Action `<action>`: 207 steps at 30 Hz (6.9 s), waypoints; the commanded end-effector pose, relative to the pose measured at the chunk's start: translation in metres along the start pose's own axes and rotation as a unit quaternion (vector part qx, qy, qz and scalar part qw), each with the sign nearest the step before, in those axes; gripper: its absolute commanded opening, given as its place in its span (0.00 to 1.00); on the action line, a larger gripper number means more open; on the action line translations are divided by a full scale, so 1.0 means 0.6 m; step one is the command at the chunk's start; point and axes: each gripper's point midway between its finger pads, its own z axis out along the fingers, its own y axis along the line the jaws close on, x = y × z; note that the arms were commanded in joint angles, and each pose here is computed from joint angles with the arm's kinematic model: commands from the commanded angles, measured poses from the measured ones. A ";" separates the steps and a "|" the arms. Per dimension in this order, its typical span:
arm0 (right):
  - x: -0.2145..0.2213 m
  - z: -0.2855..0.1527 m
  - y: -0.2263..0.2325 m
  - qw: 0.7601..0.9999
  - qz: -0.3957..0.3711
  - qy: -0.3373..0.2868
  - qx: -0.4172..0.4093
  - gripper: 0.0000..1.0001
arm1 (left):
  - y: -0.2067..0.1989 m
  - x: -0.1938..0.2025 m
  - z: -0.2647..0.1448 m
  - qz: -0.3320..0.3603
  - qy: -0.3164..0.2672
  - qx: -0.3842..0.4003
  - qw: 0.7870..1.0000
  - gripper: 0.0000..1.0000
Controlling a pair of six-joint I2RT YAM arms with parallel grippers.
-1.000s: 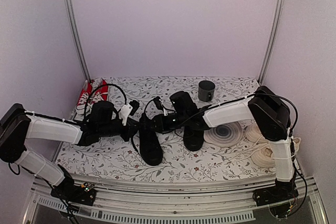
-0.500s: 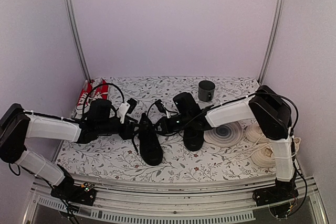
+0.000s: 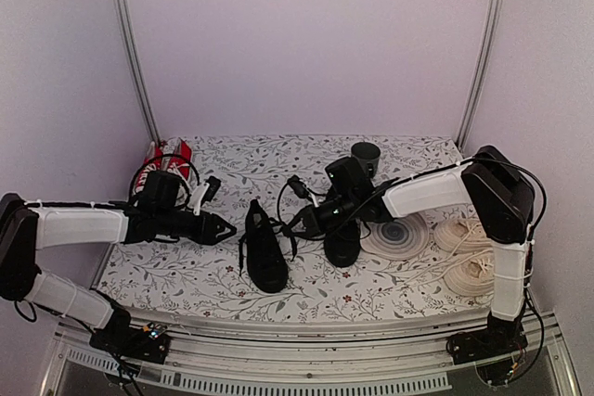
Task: Tie the shoes
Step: Tie the shoelace on the shoe, then adjust the shoe at the center of the board, then pass from the left arm to the right, then pass from the right arm to the left
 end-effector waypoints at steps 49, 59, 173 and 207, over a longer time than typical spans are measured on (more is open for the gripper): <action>0.017 -0.057 -0.001 0.999 -0.019 0.038 0.020 0.02 | 0.092 0.034 -0.014 -0.075 -0.063 -0.145 0.985 0.00; 0.037 -0.128 -0.048 0.995 0.012 0.044 0.085 0.01 | 0.157 0.000 -0.121 -0.133 -0.169 -0.226 0.950 0.00; -0.051 -0.016 0.198 0.939 -0.324 -0.116 0.016 0.58 | -0.239 -0.188 -0.151 0.256 -0.246 0.077 0.932 0.00; -0.011 -0.007 0.153 0.985 -0.140 -0.098 -0.004 0.01 | -0.164 0.064 -0.001 0.249 -0.101 0.032 0.963 0.76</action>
